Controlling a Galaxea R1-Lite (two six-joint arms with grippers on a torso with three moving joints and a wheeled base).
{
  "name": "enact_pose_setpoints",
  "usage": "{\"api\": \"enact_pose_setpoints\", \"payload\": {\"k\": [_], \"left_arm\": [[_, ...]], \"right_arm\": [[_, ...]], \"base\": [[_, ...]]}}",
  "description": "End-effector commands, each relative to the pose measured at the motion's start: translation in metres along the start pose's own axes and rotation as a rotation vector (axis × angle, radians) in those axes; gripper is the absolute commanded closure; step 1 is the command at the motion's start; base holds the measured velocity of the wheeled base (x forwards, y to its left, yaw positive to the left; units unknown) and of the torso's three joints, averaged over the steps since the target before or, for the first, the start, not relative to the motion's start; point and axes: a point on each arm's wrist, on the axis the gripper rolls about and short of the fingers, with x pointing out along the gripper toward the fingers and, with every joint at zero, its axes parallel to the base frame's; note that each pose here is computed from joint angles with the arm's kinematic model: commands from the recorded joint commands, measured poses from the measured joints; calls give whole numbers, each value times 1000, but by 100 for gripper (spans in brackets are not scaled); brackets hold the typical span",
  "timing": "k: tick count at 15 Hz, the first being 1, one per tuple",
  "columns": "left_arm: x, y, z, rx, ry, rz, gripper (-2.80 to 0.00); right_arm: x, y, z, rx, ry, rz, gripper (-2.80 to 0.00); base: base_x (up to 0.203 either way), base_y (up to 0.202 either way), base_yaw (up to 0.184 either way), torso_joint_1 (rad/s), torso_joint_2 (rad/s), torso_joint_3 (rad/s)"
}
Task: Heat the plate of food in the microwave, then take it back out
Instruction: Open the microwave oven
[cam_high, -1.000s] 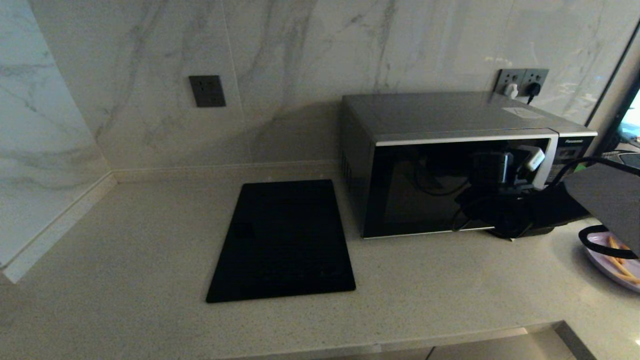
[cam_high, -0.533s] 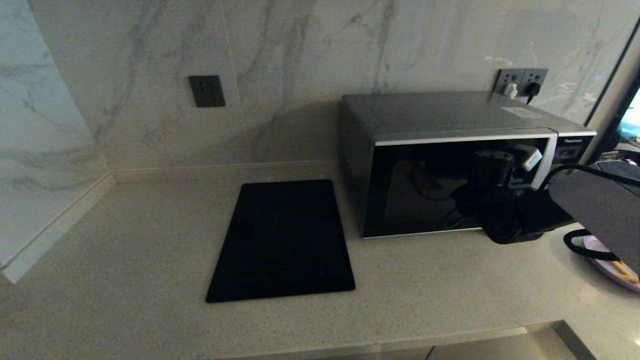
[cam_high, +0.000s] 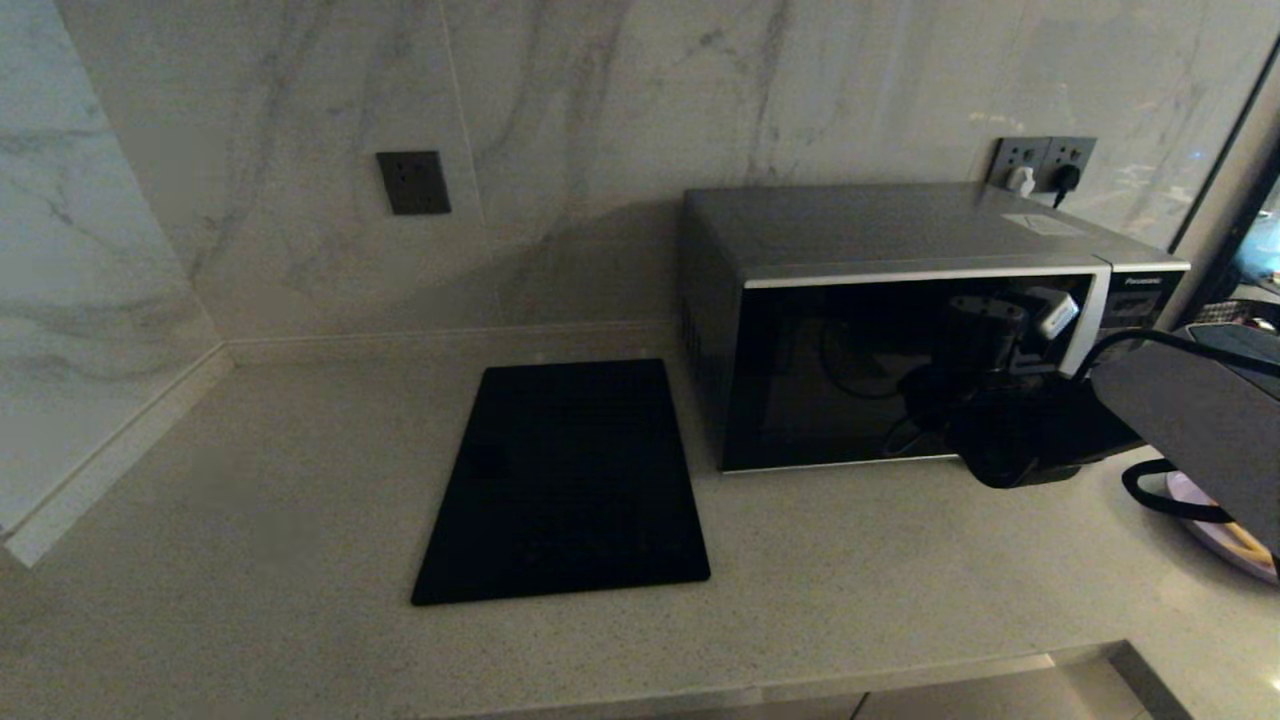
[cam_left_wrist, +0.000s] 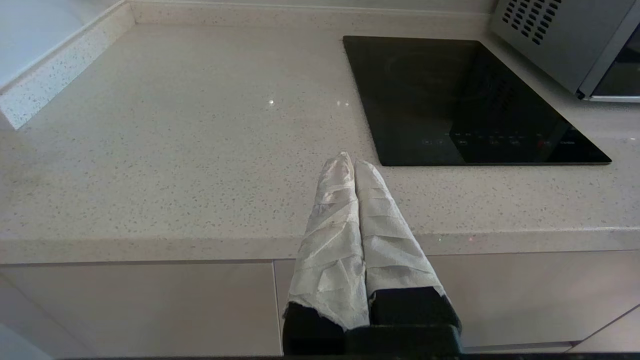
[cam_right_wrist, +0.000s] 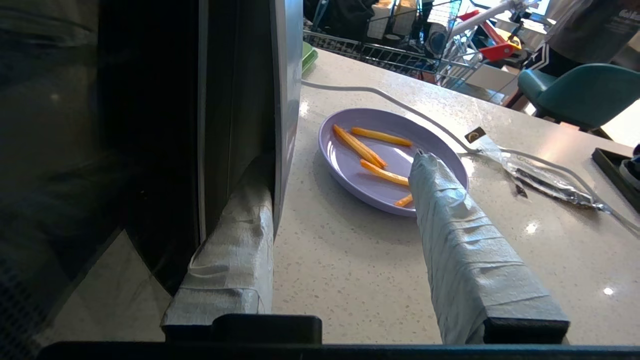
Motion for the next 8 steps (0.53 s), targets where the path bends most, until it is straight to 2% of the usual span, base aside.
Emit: {"api": "enact_pose_setpoints", "payload": {"k": [1,8], "left_arm": [[0,0,0,-1,1,1,0],[0,0,0,-1,1,1,0]], "right_arm": [[-3,-1,2,-5,1,-7,0],[-12,0,1,-9,-3,14,0]], "base": [[0,0,0,0,0,0],[0,0,0,0,0,0]]}}
